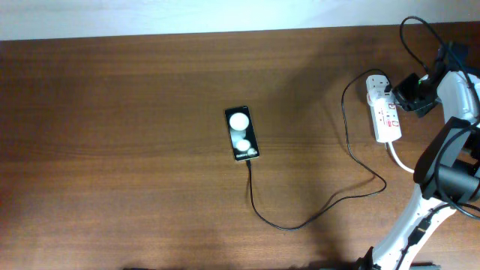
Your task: Plug charger to phone and switch on socket
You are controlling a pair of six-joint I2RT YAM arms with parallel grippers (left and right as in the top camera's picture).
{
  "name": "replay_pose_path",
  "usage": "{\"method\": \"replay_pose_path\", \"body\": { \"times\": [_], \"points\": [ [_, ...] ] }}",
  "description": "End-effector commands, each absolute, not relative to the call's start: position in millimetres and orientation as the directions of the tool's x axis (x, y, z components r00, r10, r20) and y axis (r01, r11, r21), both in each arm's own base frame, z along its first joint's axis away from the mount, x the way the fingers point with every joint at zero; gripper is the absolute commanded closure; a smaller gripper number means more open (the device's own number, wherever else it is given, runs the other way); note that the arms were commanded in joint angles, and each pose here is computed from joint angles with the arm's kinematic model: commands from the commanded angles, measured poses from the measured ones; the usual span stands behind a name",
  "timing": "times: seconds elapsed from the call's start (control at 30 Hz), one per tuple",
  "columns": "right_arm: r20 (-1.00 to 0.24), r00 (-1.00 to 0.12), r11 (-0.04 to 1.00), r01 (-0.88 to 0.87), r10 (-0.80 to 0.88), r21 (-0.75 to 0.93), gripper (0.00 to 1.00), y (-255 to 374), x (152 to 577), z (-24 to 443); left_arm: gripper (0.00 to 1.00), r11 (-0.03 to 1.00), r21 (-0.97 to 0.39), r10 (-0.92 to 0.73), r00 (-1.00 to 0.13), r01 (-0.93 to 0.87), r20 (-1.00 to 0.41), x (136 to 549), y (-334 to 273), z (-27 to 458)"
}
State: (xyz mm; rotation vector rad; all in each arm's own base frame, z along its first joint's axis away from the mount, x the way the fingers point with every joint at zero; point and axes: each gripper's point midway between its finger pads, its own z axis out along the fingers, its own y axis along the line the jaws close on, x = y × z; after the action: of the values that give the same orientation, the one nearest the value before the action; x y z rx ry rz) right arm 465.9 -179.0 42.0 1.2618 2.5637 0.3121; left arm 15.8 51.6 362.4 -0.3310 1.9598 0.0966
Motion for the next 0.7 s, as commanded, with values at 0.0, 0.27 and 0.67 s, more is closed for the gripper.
{"method": "replay_pose_path", "body": {
  "times": [0.0, 0.27, 0.67],
  "points": [
    [-0.148, -0.569, 0.584, 0.751, 0.809, 0.309, 0.96, -183, 471, 42, 0.01, 0.956, -0.092, -0.192, -0.358, -0.278, -0.914, 13, 51, 362],
    [-0.089, -0.579, 0.571, 0.748, 0.811, 0.339, 0.96, -172, 472, 27, 0.01, 0.956, -0.092, -0.192, -0.358, -0.278, -0.914, 13, 51, 362],
    [-0.053, -0.602, 0.585, 0.747, 0.797, 0.316, 0.96, -157, 467, 22, 0.01, 0.956, -0.092, -0.192, -0.358, -0.278, -0.914, 13, 51, 362]
  ]
}}
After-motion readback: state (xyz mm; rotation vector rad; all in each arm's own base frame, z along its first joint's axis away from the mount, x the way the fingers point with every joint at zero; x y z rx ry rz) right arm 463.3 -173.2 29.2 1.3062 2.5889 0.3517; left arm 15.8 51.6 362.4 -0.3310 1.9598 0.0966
